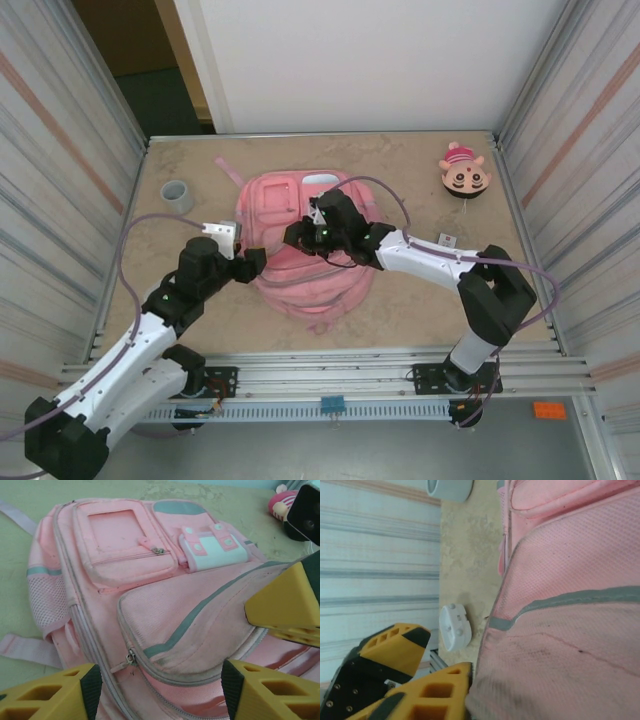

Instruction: Pack books, pencil case, and school supplies into a backpack

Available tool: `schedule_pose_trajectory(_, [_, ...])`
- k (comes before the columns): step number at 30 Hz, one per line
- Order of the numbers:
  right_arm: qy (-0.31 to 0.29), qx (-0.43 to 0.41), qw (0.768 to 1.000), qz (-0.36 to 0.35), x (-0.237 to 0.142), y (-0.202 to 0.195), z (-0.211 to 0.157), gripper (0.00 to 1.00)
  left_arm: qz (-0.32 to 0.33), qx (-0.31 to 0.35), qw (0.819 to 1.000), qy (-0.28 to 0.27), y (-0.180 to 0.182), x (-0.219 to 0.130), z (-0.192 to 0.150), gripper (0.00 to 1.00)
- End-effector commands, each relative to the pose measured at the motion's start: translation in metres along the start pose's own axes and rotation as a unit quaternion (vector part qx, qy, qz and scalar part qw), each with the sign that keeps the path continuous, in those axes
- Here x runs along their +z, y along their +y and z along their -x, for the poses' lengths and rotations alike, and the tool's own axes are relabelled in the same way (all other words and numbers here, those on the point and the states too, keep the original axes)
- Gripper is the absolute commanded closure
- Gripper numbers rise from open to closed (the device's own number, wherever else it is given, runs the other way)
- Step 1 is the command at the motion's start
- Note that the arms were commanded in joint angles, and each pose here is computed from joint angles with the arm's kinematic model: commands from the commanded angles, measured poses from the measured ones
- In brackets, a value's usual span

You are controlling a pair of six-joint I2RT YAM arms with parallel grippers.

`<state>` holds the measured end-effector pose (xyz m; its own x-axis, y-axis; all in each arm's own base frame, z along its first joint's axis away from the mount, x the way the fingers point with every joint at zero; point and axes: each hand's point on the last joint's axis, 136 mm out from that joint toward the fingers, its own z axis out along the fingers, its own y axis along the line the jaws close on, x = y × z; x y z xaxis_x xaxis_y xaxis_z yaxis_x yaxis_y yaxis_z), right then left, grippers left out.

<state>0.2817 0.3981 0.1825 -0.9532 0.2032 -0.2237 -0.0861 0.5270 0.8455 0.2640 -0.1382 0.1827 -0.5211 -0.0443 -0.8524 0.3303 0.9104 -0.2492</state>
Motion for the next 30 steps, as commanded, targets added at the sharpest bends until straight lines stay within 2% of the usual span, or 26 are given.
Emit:
schedule_pose_trajectory(1, [0.025, -0.020, 0.999, 0.009, -0.013, 0.013, -0.015, 0.72, -0.010, 0.012, 1.000, -0.022, -0.005, -0.005, 0.016, 0.34])
schedule_pose_trajectory(6, [0.048, -0.038, 0.997, -0.055, -0.049, -0.013, -0.029, 0.55, -0.037, 0.005, 0.999, -0.027, -0.015, -0.001, 0.020, 0.34])
schedule_pose_trajectory(12, [0.074, -0.063, 0.988, -0.123, -0.114, -0.033, -0.026, 0.49, -0.053, -0.007, 0.998, -0.014, -0.024, 0.011, 0.020, 0.31])
schedule_pose_trajectory(15, [0.047, -0.067, 0.978, -0.190, -0.157, -0.057, -0.008, 0.45, -0.061, -0.004, 0.998, -0.005, -0.031, 0.018, 0.016, 0.30])
schedule_pose_trajectory(18, [-0.001, -0.061, 0.960, -0.272, -0.206, -0.090, 0.018, 0.40, -0.071, 0.000, 0.997, -0.003, -0.038, 0.023, 0.014, 0.30])
schedule_pose_trajectory(22, [-0.058, -0.038, 0.921, -0.383, -0.273, -0.138, 0.047, 0.36, -0.079, 0.000, 0.997, -0.001, -0.044, 0.028, 0.014, 0.29])
schedule_pose_trajectory(25, [-0.067, -0.010, 0.904, -0.422, -0.298, -0.169, 0.057, 0.34, -0.080, 0.000, 0.997, 0.002, -0.045, 0.030, 0.012, 0.29])
schedule_pose_trajectory(30, [-0.043, 0.048, 0.884, -0.464, -0.314, -0.221, 0.065, 0.30, -0.073, 0.001, 0.997, 0.007, -0.041, 0.032, 0.006, 0.29])
